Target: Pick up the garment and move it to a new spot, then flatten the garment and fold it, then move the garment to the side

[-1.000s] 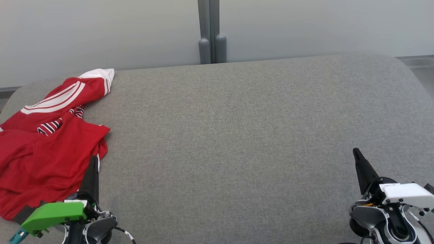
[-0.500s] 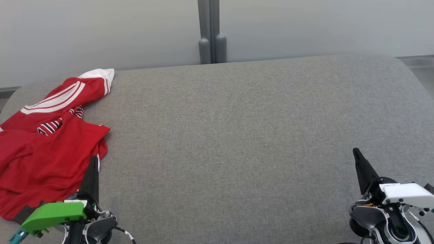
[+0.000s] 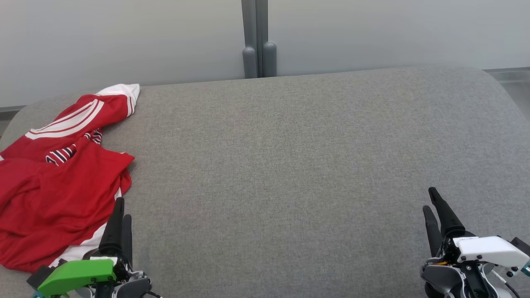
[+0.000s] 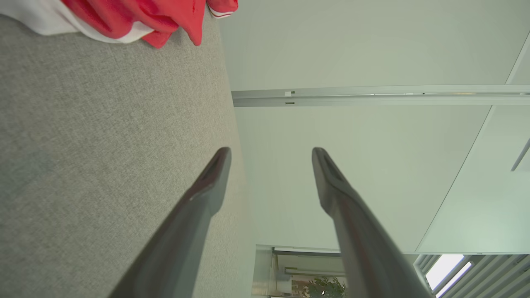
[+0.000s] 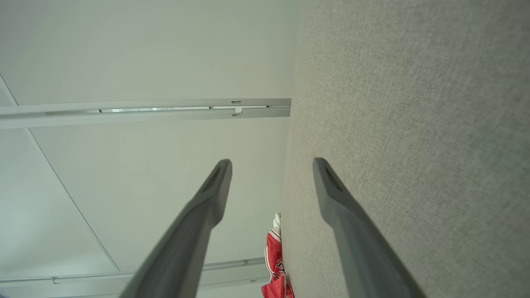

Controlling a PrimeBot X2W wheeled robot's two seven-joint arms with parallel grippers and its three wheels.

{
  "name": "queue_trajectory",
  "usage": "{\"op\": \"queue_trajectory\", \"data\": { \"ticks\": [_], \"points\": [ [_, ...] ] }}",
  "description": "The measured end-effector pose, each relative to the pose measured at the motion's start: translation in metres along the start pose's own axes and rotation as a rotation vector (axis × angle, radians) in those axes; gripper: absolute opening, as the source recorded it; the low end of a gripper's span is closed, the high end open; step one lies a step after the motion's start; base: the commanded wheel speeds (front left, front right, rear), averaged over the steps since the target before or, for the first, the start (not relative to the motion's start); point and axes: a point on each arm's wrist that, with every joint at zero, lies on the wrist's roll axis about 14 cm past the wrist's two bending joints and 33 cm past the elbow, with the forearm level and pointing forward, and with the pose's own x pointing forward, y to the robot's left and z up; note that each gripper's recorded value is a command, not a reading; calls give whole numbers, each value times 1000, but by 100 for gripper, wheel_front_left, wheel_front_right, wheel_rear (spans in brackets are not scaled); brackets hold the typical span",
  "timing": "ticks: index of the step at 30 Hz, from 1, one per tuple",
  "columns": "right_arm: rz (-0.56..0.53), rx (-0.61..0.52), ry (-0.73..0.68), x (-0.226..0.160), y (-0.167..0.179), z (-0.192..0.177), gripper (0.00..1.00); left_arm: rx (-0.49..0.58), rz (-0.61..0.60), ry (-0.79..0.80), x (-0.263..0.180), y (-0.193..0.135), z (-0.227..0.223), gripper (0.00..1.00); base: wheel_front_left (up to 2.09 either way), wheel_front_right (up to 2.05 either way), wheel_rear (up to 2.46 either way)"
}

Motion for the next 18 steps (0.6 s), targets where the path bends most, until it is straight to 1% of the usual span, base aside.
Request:
{"op": "queue_trajectory", "data": {
  "ticks": [4, 8, 18],
  "points": [
    [-1, -58, -9, -1, 0, 1, 100, 29, 11, -2, -2, 4, -2, 100, 0, 0, 0],
    [10, -159, -14, -1, 5, 1, 100, 93, 15, -1, -3, 5, -3, 100, 0, 0, 0],
    [59, -475, -14, 0, 22, -4, 100, 332, 21, -8, -3, 4, -1, 100, 0, 0, 0]
  ]
}}
